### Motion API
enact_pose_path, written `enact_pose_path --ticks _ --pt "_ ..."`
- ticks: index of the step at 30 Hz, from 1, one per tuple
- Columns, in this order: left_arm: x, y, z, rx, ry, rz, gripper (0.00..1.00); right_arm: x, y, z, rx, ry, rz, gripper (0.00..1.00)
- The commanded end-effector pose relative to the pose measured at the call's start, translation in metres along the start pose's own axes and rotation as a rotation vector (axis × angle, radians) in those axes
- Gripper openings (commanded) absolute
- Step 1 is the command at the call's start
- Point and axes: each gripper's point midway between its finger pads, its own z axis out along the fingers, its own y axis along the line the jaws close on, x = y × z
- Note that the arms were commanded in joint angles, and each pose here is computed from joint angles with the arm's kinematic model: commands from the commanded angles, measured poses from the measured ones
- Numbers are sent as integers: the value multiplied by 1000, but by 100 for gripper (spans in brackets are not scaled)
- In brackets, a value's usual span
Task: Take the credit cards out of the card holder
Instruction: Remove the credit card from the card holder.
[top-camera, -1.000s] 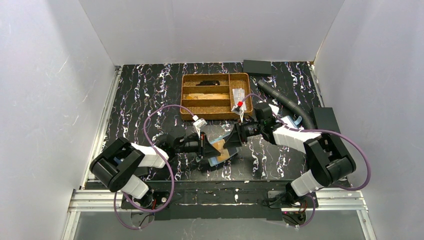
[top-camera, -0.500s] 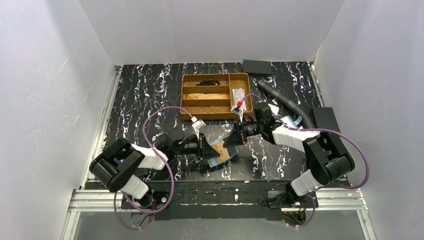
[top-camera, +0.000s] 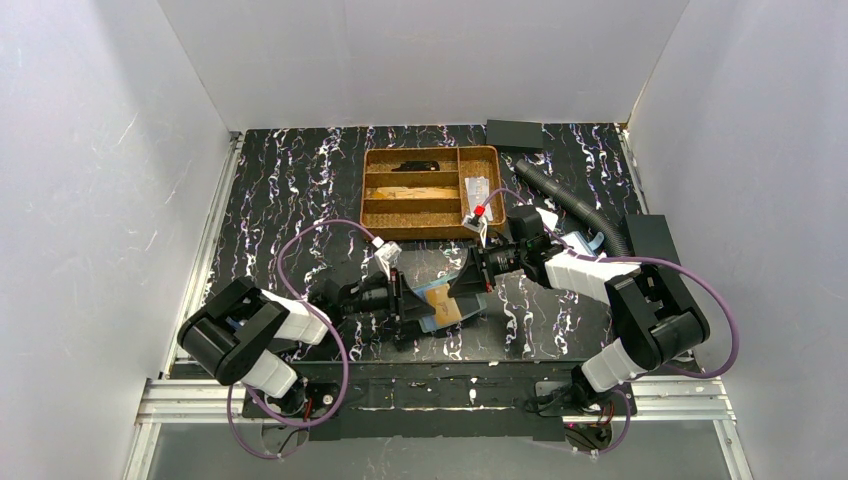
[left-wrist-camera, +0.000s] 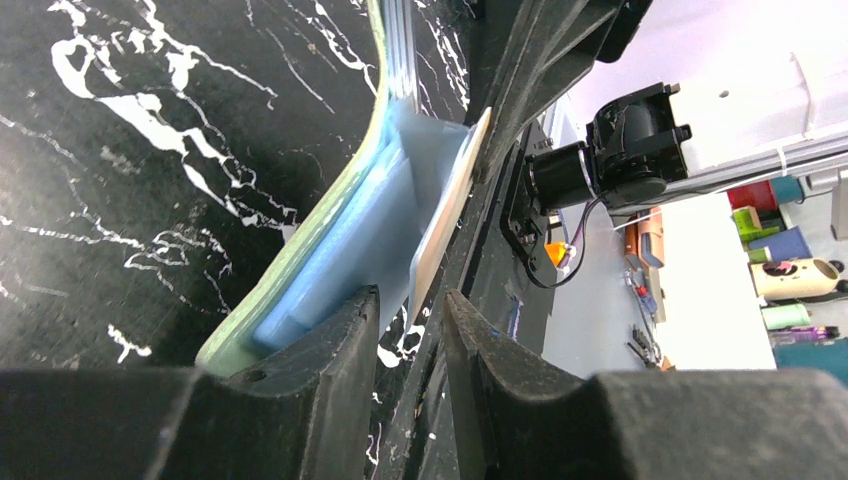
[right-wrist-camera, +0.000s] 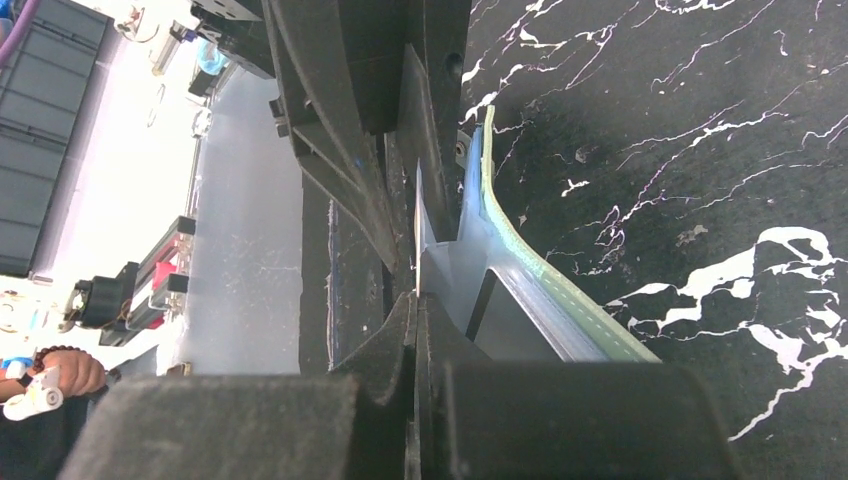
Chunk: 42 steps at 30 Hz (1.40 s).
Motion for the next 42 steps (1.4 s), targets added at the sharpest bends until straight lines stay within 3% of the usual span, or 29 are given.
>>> enact_pose_path --ticks 1,7,10,15,16,18,20,34,42 --pt "-11 -7 -7 31 -48 5 28 -18 9 -1 -22 -17 -95 1" --pt "-12 -9 -6 76 -57 -36 20 -18 6 0 -18 -12 -80 1" --pt "-13 -10 -3 103 -67 -50 26 -17 5 0 -18 -10 -77 1" --pt "-15 -8 -3 97 -77 -43 28 -16 5 1 -29 -5 -67 1" --pt "-16 -10 -2 106 -73 -46 25 -15 5 1 -29 -4 -65 1" --pt "-17 -12 0 121 -61 -50 6 -15 4 1 -26 -4 -62 1" --pt "-12 -7 -4 110 -55 -65 1 -15 0 -1 0 -9 -63 1" --pt "1 10 -19 68 -41 -101 0 -9 -17 -3 55 2 -39 1" --pt "14 48 -30 -81 -69 -235 2 -9 -45 -20 244 -1 -66 1"
